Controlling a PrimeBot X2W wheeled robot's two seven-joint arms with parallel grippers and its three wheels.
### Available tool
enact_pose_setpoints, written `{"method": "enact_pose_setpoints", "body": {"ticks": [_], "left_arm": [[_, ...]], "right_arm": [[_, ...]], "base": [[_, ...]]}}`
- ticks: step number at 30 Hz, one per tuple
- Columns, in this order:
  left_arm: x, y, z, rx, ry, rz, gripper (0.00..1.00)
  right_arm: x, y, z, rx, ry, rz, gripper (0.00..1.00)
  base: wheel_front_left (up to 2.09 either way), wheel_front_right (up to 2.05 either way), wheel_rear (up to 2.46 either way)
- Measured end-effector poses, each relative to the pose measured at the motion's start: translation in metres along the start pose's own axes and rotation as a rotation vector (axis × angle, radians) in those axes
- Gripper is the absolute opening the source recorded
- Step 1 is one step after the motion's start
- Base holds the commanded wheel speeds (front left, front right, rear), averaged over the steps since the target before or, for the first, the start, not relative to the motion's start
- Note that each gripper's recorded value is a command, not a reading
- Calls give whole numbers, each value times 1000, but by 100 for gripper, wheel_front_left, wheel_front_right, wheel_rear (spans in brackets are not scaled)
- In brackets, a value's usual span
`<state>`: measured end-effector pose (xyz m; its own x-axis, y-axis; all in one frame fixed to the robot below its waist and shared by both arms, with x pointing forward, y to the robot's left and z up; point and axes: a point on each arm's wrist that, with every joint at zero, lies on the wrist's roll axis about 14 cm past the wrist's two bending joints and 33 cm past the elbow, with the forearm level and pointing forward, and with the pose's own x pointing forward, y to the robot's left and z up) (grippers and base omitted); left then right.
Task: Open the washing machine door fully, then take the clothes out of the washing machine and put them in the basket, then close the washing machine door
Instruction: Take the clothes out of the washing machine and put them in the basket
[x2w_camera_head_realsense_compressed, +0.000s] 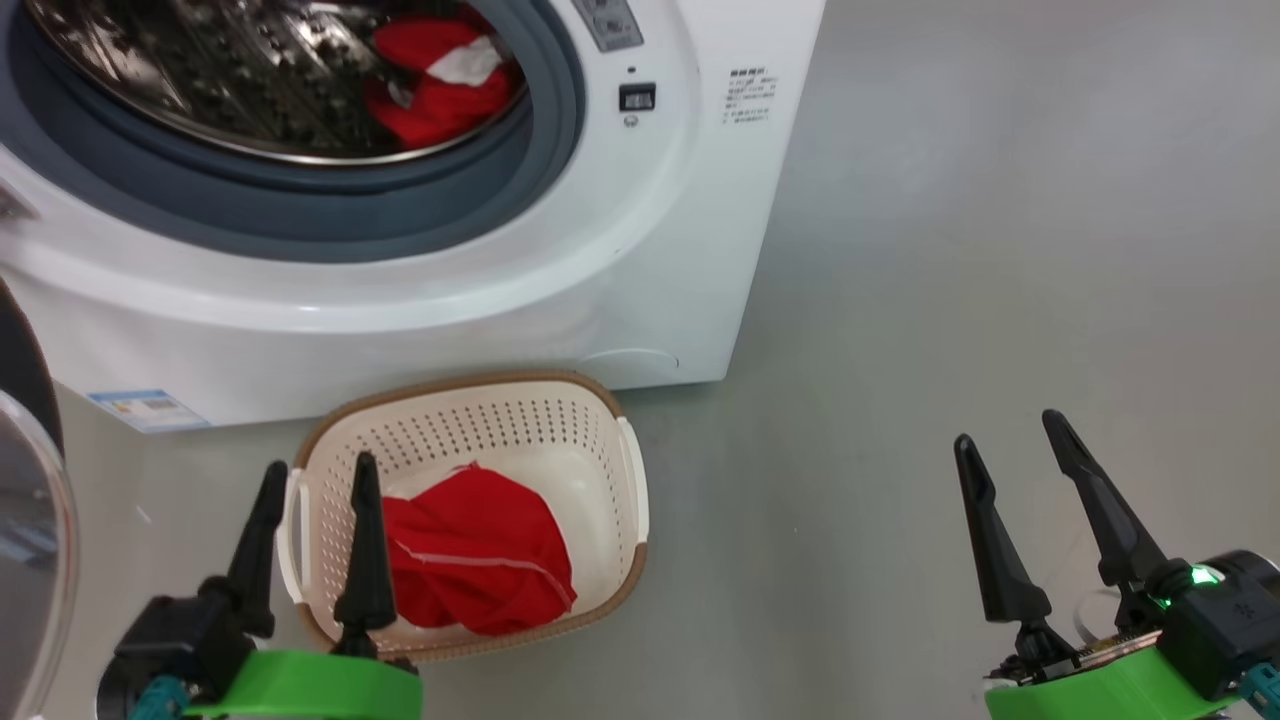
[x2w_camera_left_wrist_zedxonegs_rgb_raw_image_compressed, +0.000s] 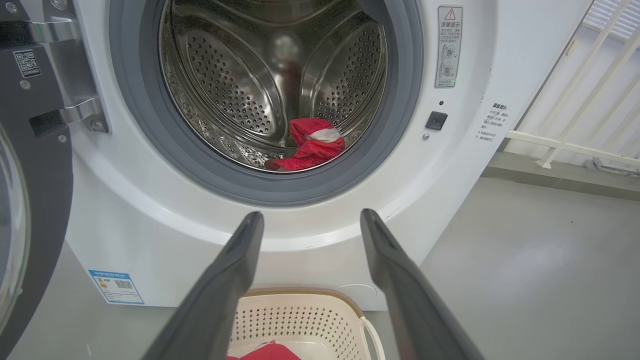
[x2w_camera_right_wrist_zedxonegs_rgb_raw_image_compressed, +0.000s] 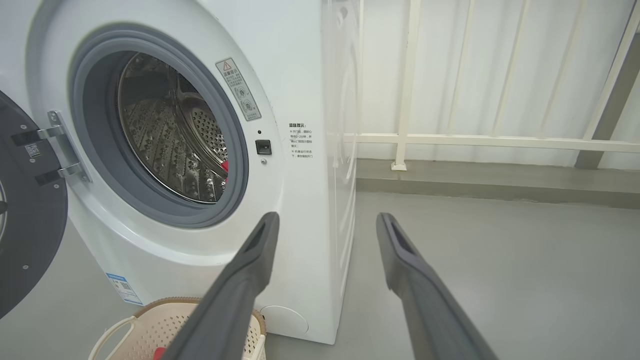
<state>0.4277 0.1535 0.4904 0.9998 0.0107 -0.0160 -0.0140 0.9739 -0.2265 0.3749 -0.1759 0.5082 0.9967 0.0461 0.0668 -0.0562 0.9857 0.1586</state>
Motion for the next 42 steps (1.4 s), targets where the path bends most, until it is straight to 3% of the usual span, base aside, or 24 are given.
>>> {"method": "enact_pose_setpoints", "body": {"ticks": [24, 42], "left_arm": [[113, 2, -21, 14, -12, -26, 100], [194, -3, -45, -2, 29, -59, 100]], "right_arm": [[42, 1, -41, 3, 58, 20, 100], [43, -14, -70, -11, 131, -17, 100]], "base": [[0, 0, 0], [0, 0, 0]]}}
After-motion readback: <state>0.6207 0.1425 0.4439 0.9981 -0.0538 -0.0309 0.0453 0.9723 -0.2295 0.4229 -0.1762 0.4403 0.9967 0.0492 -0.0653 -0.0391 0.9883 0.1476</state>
